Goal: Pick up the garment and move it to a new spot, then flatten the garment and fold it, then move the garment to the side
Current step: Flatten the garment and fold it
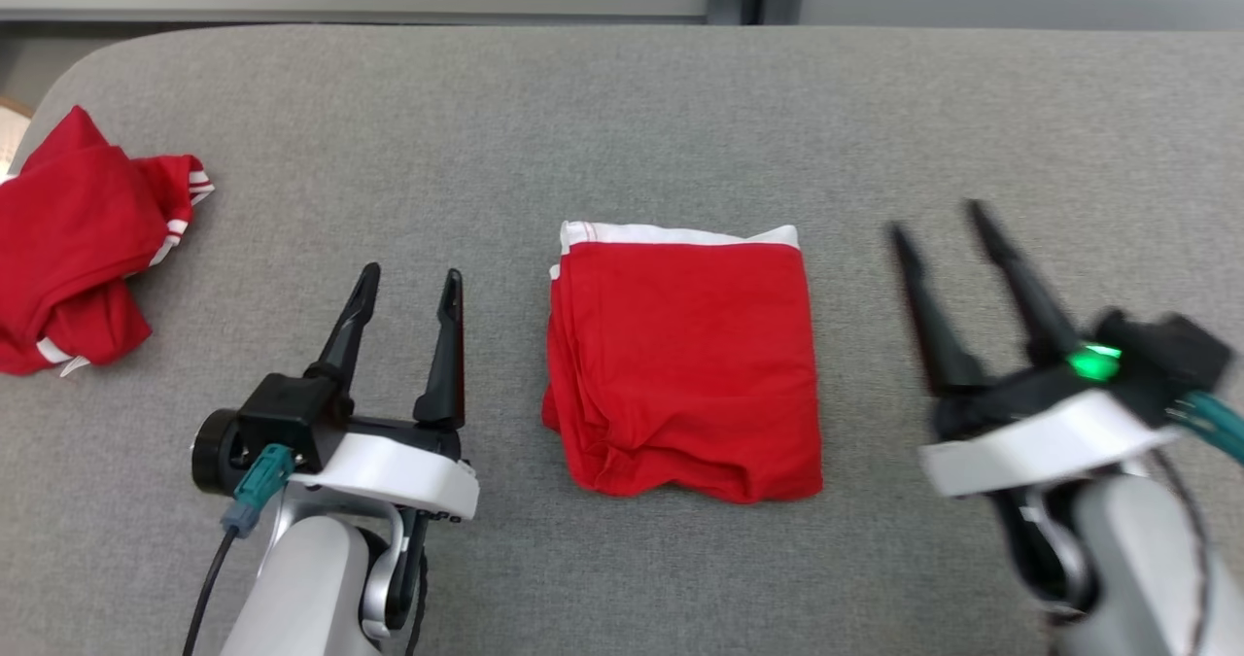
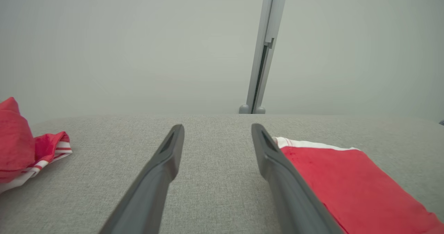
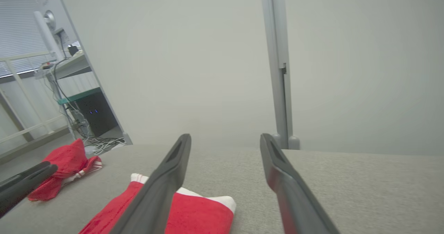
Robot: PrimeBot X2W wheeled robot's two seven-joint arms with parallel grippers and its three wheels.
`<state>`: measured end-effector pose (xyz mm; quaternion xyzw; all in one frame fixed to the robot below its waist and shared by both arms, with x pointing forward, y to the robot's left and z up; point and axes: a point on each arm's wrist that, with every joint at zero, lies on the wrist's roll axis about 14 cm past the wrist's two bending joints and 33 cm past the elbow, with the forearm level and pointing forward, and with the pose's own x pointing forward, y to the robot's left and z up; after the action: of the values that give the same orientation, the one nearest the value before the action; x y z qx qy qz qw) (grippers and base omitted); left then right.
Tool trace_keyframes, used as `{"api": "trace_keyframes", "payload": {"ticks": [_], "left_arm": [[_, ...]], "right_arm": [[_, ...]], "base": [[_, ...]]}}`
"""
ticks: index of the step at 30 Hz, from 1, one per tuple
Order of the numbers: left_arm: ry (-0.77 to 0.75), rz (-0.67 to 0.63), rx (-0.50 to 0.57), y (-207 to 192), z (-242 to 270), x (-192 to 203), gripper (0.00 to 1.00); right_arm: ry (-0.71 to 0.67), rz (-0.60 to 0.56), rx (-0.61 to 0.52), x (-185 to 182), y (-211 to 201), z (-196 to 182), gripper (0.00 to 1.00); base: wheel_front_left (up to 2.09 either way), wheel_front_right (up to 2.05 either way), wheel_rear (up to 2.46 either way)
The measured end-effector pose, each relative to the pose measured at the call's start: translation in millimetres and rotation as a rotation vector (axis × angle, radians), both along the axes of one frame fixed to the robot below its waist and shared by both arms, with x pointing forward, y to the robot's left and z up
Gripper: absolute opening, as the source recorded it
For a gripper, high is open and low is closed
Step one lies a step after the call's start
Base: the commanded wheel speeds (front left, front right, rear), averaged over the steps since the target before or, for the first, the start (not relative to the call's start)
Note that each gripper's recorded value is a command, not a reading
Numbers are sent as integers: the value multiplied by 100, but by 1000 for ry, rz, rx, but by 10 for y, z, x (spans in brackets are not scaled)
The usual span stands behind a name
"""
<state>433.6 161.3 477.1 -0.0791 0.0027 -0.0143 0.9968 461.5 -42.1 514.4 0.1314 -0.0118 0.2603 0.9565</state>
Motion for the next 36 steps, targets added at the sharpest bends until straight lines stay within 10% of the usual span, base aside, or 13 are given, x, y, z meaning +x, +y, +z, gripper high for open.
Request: {"api": "trace_keyframes", "payload": {"ticks": [8,36], "left_arm": [[-12,21,8,106,55,-95,100],[11,33,65,281,88,-895,100]], "right_arm": [[30,-270,-112,-273,-1041,-52,100],[55,-338,-127,-1231,-1158,171,100]], "base": [[0,0,0],[0,0,0]]}}
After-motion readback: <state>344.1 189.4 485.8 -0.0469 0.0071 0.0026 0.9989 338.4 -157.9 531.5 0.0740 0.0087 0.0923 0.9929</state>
